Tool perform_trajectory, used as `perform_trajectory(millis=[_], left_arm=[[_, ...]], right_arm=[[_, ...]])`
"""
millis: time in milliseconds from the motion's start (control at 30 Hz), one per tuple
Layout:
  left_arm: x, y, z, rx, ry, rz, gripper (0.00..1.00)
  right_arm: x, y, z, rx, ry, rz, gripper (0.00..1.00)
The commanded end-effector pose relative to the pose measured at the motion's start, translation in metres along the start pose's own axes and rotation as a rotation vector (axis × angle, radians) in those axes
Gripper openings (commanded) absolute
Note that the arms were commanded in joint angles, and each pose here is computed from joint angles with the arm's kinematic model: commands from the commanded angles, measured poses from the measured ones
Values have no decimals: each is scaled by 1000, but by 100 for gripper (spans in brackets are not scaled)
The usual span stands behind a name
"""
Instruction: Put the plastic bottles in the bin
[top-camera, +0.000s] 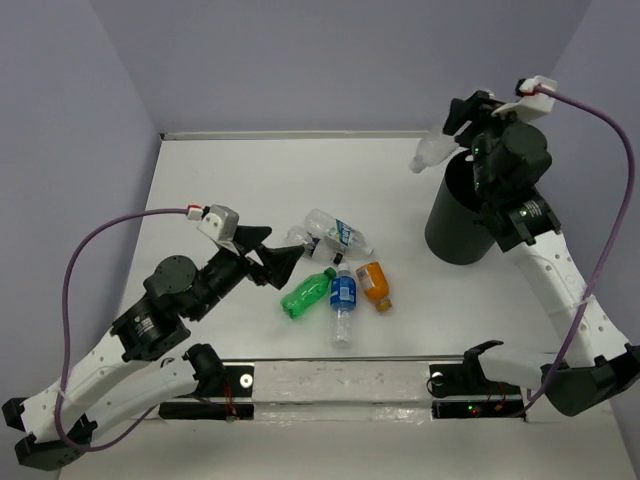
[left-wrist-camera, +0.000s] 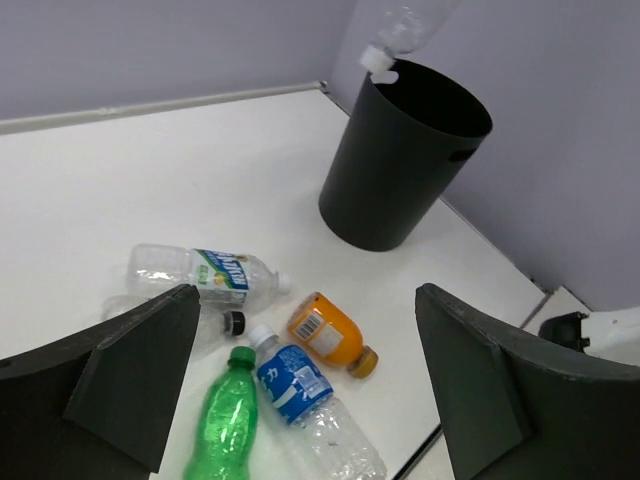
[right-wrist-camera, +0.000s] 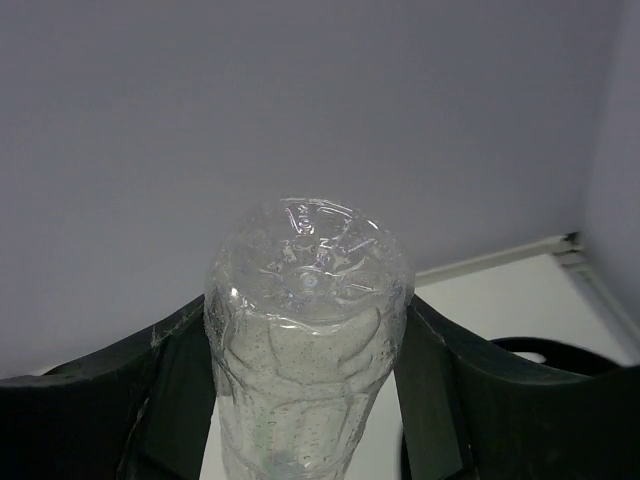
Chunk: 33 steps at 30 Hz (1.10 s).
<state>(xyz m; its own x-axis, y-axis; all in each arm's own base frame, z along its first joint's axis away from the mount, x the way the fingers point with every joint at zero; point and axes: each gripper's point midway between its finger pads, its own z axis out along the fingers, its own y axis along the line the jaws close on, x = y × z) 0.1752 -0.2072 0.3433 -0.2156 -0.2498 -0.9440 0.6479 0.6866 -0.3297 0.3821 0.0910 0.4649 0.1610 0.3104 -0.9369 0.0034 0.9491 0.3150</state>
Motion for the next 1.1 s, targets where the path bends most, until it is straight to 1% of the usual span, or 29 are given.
perform_trajectory(millis=[0,67,100,167,267,300,367,400,433,467,500,533,567,633,733,767,800,833,867,967,1000,1067], left_arm=[[5,30,-9,-134,2,92,99],[5,34,-9,-149,-26,79,99],[12,37,-8,-154,-14,82,99],[15,49,-9,-199,-8,97,99],[15,59,-14,-246,-13,111,99],[14,58,-15,-237,-20,109,99],[11,55,-16,-219,-34,110,99],[12,56,-16,-219,-34,109,99],[12,57,-16,-224,-31,109,99],[12,58,-16,-230,-30,108,99],[12,59,-16,-238,-29,107,99],[13,60,-16,-245,-27,107,99],[13,62,-16,-254,-29,106,99],[12,65,-16,-268,-30,108,99],[12,70,-15,-289,-34,107,99],[13,72,-13,-294,-27,110,99],[12,74,-13,-302,-29,110,99],[12,76,-11,-309,-27,109,99],[14,80,-10,-322,-18,113,99],[16,84,-8,-337,-7,112,99],[16,87,-8,-348,-7,111,99],[16,89,-7,-356,-8,112,99]], right_arm=[[-30,-98,7,366,-71,-184,35],[-27,-115,2,440,-67,-218,35],[-19,-130,-2,486,-49,-245,35],[-17,-149,-6,534,-42,-265,35],[-3,-161,-7,525,-19,-247,34],[3,-163,-7,526,-7,-251,34],[21,-167,-4,532,39,-265,40],[32,-169,-2,534,66,-273,46],[39,-170,-2,532,90,-281,69],[41,-172,-3,538,101,-284,82],[43,-172,-2,541,110,-282,93],[42,-171,-2,540,117,-284,98],[35,-164,-1,511,120,-280,100],[18,-151,-1,454,114,-267,100],[12,-108,-2,233,134,-199,98],[18,-83,-6,134,154,-177,94],[27,-57,-14,20,181,-145,93],[37,-40,-20,-48,210,-139,92],[56,-9,-32,-146,262,-124,91],[118,23,-63,-264,425,-144,90],[157,45,-88,-359,529,-133,89],[197,63,-120,-447,645,-125,88]])
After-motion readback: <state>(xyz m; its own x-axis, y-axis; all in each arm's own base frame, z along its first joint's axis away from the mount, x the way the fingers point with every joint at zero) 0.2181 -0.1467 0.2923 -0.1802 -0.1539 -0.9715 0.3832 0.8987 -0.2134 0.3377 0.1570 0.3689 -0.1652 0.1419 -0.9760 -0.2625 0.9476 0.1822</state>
